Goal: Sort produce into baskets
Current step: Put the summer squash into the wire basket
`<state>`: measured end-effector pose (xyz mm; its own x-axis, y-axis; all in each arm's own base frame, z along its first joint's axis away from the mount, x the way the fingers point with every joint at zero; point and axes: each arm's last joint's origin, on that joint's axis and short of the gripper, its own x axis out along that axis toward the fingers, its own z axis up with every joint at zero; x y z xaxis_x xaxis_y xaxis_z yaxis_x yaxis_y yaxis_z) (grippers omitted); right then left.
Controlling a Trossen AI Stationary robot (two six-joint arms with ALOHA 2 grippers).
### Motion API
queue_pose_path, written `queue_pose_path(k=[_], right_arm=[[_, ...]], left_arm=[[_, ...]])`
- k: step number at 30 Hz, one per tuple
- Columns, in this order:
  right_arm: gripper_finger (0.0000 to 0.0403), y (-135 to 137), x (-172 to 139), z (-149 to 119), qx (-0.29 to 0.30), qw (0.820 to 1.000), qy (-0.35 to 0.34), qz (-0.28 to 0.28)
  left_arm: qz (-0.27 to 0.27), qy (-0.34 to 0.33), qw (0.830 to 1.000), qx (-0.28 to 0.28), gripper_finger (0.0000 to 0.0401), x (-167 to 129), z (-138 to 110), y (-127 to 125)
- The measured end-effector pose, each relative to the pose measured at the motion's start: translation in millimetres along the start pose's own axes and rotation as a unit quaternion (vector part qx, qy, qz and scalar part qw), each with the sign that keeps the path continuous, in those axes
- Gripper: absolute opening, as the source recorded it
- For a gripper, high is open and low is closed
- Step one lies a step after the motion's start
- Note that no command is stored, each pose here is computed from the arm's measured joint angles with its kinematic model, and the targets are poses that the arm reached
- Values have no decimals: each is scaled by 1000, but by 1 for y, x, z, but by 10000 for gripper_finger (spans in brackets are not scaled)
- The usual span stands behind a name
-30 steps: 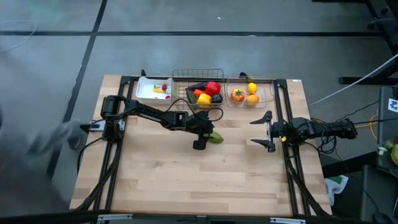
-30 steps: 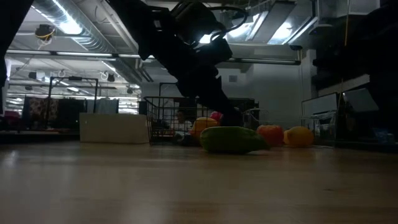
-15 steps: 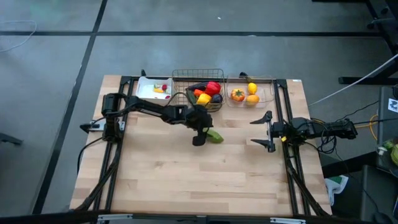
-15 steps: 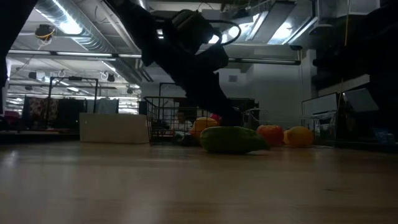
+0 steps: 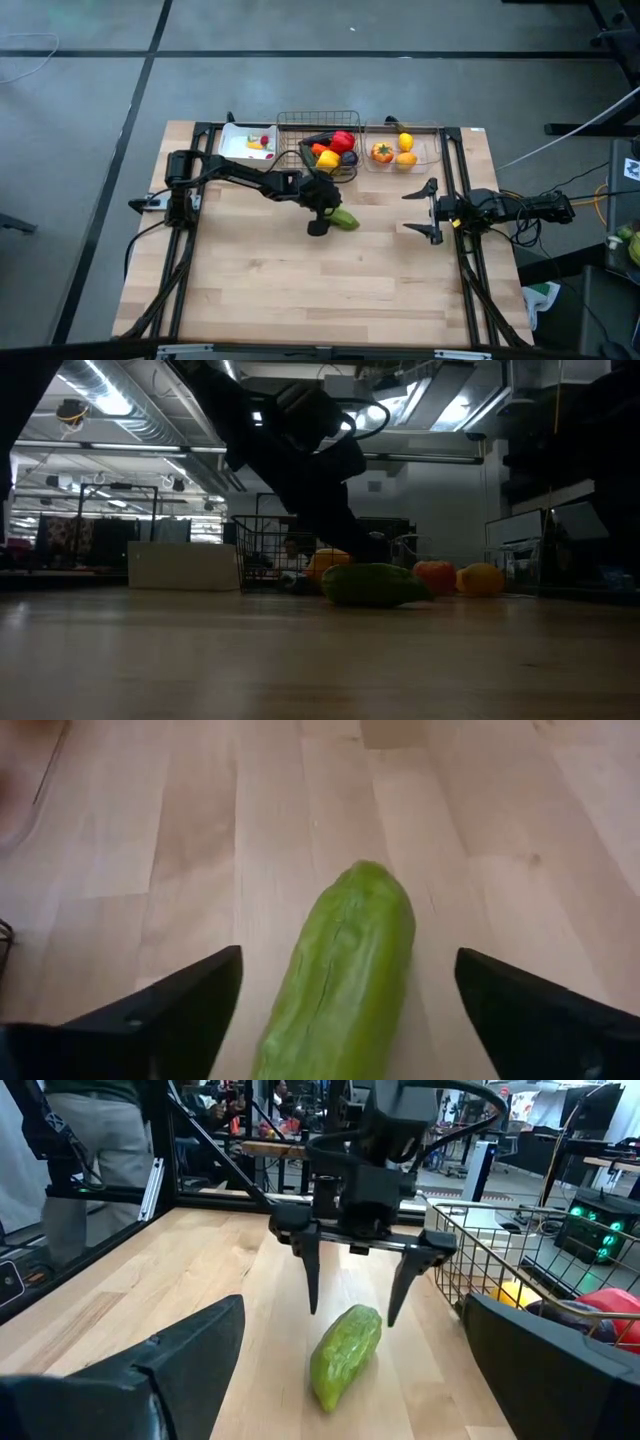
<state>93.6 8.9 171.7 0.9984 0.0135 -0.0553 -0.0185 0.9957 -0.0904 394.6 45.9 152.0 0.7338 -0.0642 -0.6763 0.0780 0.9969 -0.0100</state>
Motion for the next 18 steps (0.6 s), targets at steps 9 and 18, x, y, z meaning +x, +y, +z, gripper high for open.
queue_pose_path(k=[9,18], right_arm=[[372,0,0,0,0,1000,0,0],[372,0,0,0,0,1000,0,1]], left_arm=[[19,26,999,26,392,14,-12,2],[24,52,998,-29,390,23,-23,2]])
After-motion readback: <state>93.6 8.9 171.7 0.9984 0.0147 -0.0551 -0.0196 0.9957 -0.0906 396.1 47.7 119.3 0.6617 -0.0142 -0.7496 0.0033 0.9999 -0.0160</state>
